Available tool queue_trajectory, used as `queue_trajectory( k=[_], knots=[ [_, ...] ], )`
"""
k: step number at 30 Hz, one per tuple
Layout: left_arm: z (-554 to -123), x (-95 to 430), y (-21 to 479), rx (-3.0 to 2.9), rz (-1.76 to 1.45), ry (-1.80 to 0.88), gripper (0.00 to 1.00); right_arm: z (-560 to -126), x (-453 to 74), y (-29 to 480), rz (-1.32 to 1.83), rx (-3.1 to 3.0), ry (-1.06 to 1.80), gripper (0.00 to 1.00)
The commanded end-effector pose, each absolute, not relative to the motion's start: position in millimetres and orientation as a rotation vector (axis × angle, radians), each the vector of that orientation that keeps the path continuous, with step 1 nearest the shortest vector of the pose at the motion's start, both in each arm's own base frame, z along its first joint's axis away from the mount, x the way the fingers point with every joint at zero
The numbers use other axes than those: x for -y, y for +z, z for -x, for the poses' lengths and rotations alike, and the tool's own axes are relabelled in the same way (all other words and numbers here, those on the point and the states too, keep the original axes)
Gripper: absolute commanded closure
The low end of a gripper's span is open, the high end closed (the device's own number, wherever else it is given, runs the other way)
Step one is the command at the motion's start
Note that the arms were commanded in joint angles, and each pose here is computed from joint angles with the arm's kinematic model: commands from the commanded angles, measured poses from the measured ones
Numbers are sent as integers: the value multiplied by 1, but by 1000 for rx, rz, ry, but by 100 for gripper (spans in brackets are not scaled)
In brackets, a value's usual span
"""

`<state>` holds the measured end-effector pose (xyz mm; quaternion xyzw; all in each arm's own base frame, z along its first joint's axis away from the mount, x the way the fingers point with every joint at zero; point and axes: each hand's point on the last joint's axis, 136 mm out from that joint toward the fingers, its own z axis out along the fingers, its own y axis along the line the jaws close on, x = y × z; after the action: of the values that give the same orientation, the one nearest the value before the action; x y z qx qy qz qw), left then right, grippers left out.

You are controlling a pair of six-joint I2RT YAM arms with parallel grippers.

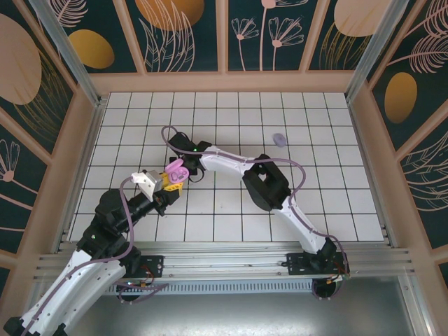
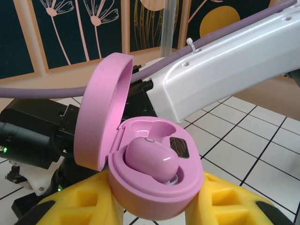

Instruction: Insert the wireless bluetooth earbuds into the charging case

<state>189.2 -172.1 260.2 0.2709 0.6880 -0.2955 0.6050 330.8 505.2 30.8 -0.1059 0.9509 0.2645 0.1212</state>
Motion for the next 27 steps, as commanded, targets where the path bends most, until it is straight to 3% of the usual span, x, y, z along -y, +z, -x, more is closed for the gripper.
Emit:
queue_trajectory(
  k=[1,12,27],
  knots=[
    [-190,171,266,-1570,-602,-691,99,-346,-464,51,287,-2763,653,82],
    [-197,183,263,-1564,-617,-733,99,-349,-364,77,187,-2776,599,82],
    [-218,209,254,-1586,-716,-752,99,-284,-226,33,202,-3034,417,82]
  ],
)
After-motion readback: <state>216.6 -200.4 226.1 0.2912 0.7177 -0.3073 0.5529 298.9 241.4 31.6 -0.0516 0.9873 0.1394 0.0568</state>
